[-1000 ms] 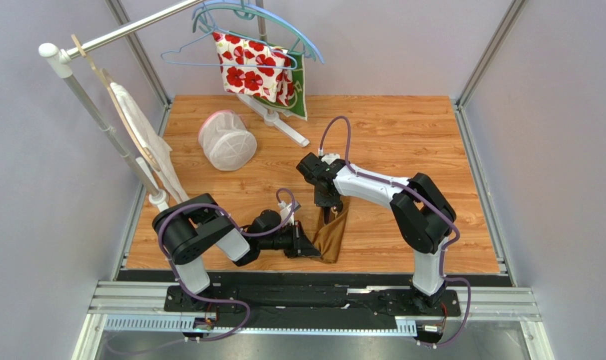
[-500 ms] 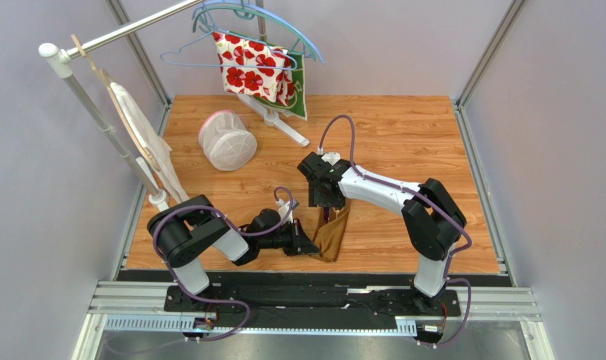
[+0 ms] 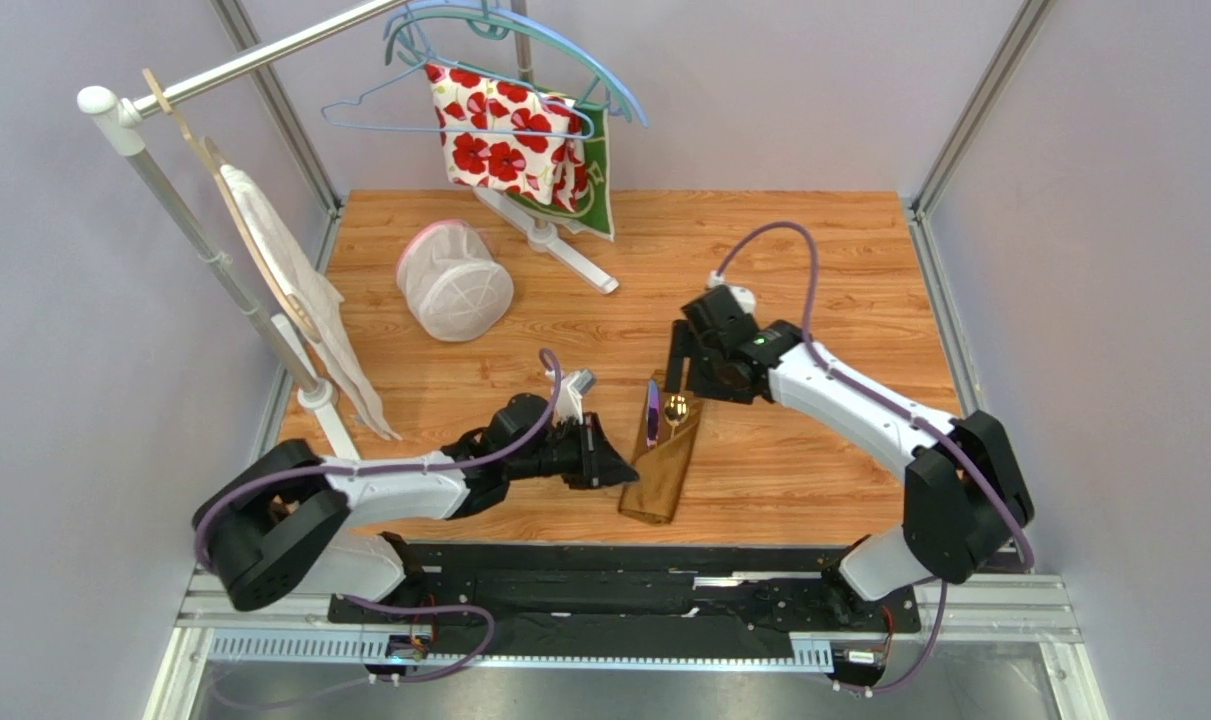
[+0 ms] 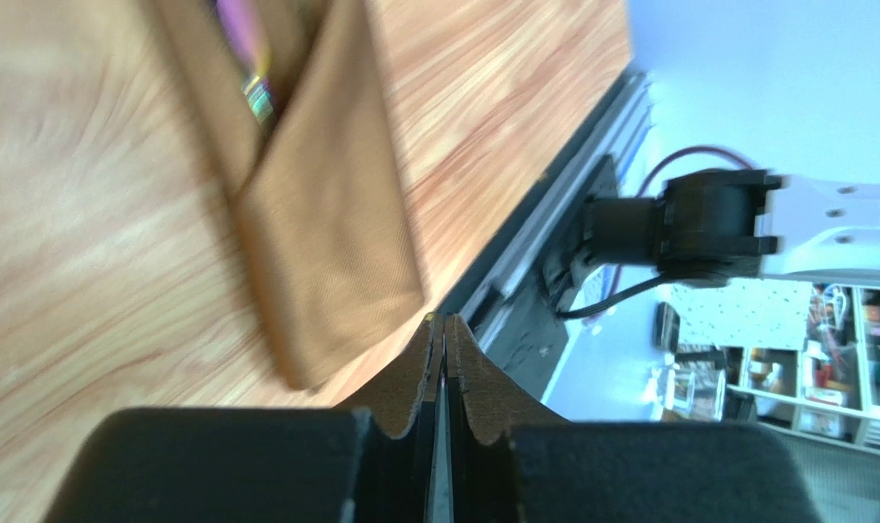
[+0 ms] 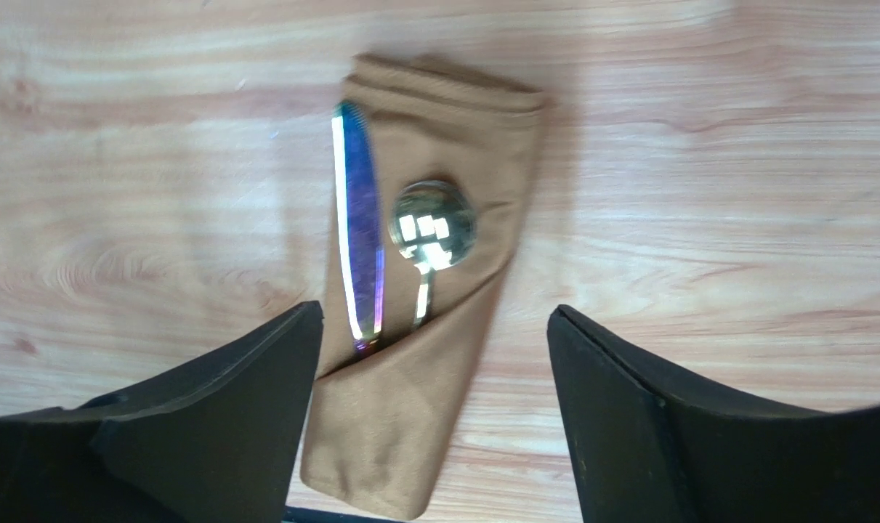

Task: Fold the napkin into a case and place the utensils inside
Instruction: Grasp the top corner of the smaller rectangle folded napkin from the folded napkin.

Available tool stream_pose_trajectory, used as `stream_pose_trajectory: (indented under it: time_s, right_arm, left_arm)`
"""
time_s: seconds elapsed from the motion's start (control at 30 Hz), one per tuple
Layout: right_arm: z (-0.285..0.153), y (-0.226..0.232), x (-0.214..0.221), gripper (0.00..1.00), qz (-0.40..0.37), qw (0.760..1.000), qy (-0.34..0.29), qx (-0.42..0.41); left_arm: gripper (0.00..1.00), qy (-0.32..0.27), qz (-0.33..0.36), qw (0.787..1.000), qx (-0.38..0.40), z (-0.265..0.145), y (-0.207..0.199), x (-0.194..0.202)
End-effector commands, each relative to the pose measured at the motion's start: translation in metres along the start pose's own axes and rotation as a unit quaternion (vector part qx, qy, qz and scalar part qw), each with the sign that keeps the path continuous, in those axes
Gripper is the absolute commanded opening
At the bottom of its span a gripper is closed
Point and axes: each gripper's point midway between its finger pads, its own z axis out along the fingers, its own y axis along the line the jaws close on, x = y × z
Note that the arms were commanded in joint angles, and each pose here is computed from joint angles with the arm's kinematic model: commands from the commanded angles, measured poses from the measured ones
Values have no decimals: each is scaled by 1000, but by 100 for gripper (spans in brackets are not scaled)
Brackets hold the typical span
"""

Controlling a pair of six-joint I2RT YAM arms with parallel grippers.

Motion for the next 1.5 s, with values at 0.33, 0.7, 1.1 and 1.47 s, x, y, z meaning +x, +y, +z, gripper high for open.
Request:
stream_pose_trajectory:
  time_s: [0.33, 0.7, 1.1, 1.47]
  right_arm:
    - [34, -47, -20, 36, 58, 998, 6, -34]
    - [70, -60, 0, 10, 43, 998, 45, -2]
    - [86, -59, 7, 6, 35, 997, 63, 3]
    - [91, -58, 9, 6, 35, 997, 69, 1]
  left_arm:
    - [0, -31, 73, 976, -203, 3, 24, -101]
    - [0, -8, 104, 956, -275, 49, 56, -135]
    - [0, 22, 126, 942, -312, 81, 74, -154]
    - [0, 24, 133, 937, -323, 89, 83, -158]
